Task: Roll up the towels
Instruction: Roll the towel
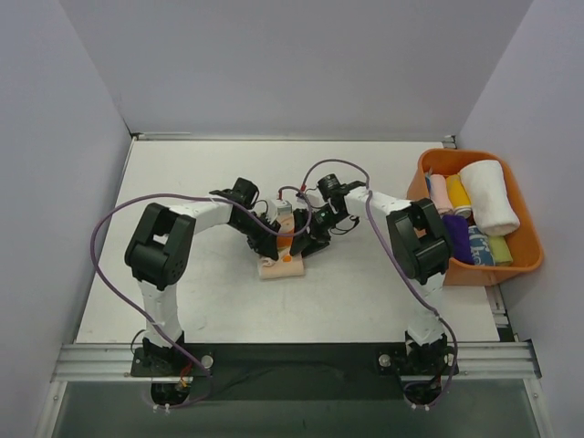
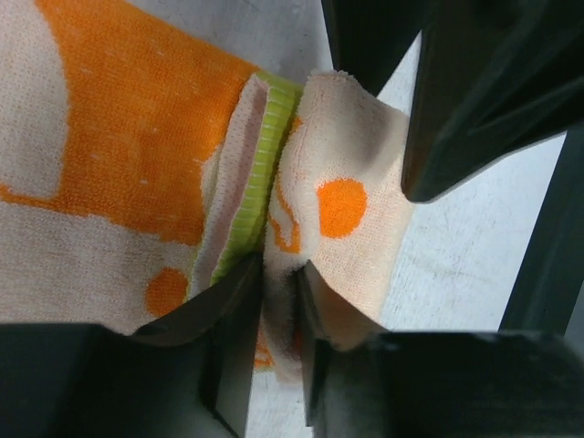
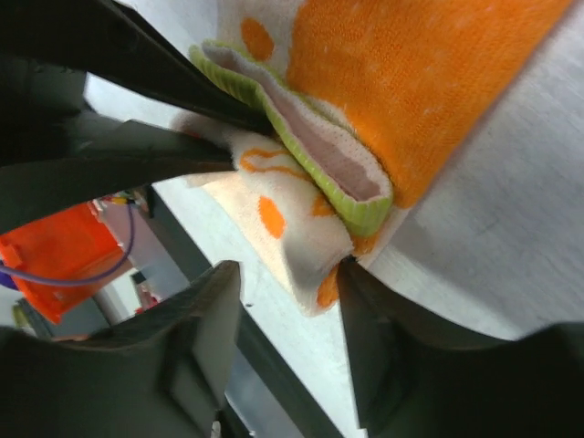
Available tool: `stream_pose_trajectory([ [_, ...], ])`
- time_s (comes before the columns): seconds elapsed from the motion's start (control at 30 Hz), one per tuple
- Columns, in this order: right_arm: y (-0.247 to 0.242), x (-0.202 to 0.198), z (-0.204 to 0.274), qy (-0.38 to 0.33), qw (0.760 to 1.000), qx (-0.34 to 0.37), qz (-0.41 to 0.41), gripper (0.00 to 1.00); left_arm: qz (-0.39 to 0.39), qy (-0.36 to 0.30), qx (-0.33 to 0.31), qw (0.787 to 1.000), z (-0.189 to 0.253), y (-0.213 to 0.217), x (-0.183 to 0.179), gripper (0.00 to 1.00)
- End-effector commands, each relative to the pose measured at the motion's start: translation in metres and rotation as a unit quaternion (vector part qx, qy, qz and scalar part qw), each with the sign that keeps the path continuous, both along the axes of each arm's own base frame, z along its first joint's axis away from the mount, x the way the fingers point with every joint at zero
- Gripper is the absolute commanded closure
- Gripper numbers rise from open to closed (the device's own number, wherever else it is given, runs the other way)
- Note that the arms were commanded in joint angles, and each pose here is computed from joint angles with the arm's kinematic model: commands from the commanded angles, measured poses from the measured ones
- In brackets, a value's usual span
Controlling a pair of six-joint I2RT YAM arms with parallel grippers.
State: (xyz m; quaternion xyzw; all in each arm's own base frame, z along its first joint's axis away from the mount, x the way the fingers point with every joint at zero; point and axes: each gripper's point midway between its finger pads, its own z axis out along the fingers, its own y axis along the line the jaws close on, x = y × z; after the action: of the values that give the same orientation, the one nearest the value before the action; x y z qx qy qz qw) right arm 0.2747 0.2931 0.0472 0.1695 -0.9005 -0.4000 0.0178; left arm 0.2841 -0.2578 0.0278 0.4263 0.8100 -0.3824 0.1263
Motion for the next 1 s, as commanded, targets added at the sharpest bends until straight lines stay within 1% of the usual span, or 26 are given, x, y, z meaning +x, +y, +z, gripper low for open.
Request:
stream_pose_trajectory([
  [0.0, -0.004, -0.010, -0.024, 0.009, 0.999, -0.048, 0.013, 0.58, 0.003, -0.004, -0.010, 1.000, 0.004, -0.002, 0.012, 0.63],
  [0.03, -0.006, -0.011, -0.030, 0.014, 0.998, -0.059, 0.010, 0.62, 0.007, -0.003, -0.009, 1.000, 0.005, 0.000, 0.014, 0.61],
  [0.07, -0.008, -0.010, -0.034, 0.014, 0.998, -0.068, 0.009, 0.71, 0.009, -0.001, -0.007, 1.000, 0.005, 0.002, 0.014, 0.58],
  [0.1, -0.015, -0.007, -0.046, 0.014, 0.995, -0.097, 0.001, 0.78, 0.012, -0.007, -0.007, 1.000, 0.009, 0.005, 0.015, 0.51],
  [0.17, -0.024, -0.007, -0.054, 0.027, 0.992, -0.122, -0.005, 0.89, 0.023, -0.011, -0.002, 1.000, 0.010, 0.015, 0.018, 0.49],
  [0.23, -0.028, -0.007, -0.060, 0.032, 0.990, -0.138, 0.000, 0.92, 0.032, -0.027, 0.007, 0.999, 0.013, 0.026, 0.020, 0.48],
  [0.43, -0.023, -0.009, -0.058, 0.023, 0.989, -0.146, 0.017, 0.94, 0.073, -0.071, 0.044, 0.994, 0.018, 0.069, 0.034, 0.48],
  [0.47, -0.023, -0.010, -0.059, 0.024, 0.989, -0.147, 0.019, 0.95, 0.085, -0.083, 0.062, 0.991, 0.015, 0.078, 0.039, 0.47],
  [0.57, -0.022, -0.009, -0.058, 0.023, 0.989, -0.147, 0.021, 0.95, 0.103, -0.118, 0.066, 0.985, 0.024, 0.098, 0.048, 0.45],
  [0.6, -0.022, -0.010, -0.058, 0.023, 0.989, -0.146, 0.023, 0.95, 0.106, -0.142, 0.058, 0.983, 0.038, 0.102, 0.051, 0.45],
  [0.67, -0.022, -0.010, -0.059, 0.025, 0.989, -0.147, 0.024, 0.94, 0.084, -0.181, 0.041, 0.979, 0.052, 0.100, 0.048, 0.44],
  [0.7, -0.023, -0.010, -0.059, 0.026, 0.989, -0.146, 0.024, 0.94, 0.069, -0.202, 0.019, 0.977, 0.066, 0.096, 0.037, 0.43],
  [0.73, -0.022, -0.010, -0.059, 0.026, 0.989, -0.146, 0.025, 0.94, 0.053, -0.221, 0.012, 0.974, 0.071, 0.090, 0.030, 0.41],
  [0.8, -0.021, -0.008, -0.058, 0.026, 0.989, -0.142, 0.028, 0.94, 0.031, -0.280, 0.005, 0.959, 0.092, 0.081, 0.023, 0.39],
  [0.83, -0.021, -0.008, -0.058, 0.025, 0.989, -0.143, 0.030, 0.92, -0.012, -0.291, 0.007, 0.957, 0.085, 0.065, 0.004, 0.38],
  [0.87, -0.021, -0.007, -0.058, 0.023, 0.989, -0.142, 0.032, 0.92, -0.029, -0.312, 0.013, 0.950, 0.087, 0.058, -0.001, 0.38],
  [0.9, -0.021, -0.008, -0.058, 0.025, 0.989, -0.142, 0.033, 0.91, -0.042, -0.331, 0.034, 0.942, 0.085, 0.055, -0.006, 0.38],
  [0.93, -0.021, -0.008, -0.057, 0.025, 0.989, -0.142, 0.033, 0.91, -0.060, -0.337, 0.048, 0.938, 0.076, 0.050, -0.014, 0.38],
  [0.97, -0.021, -0.008, -0.057, 0.024, 0.989, -0.142, 0.034, 0.91, -0.091, -0.347, 0.048, 0.932, 0.072, 0.032, -0.025, 0.38],
])
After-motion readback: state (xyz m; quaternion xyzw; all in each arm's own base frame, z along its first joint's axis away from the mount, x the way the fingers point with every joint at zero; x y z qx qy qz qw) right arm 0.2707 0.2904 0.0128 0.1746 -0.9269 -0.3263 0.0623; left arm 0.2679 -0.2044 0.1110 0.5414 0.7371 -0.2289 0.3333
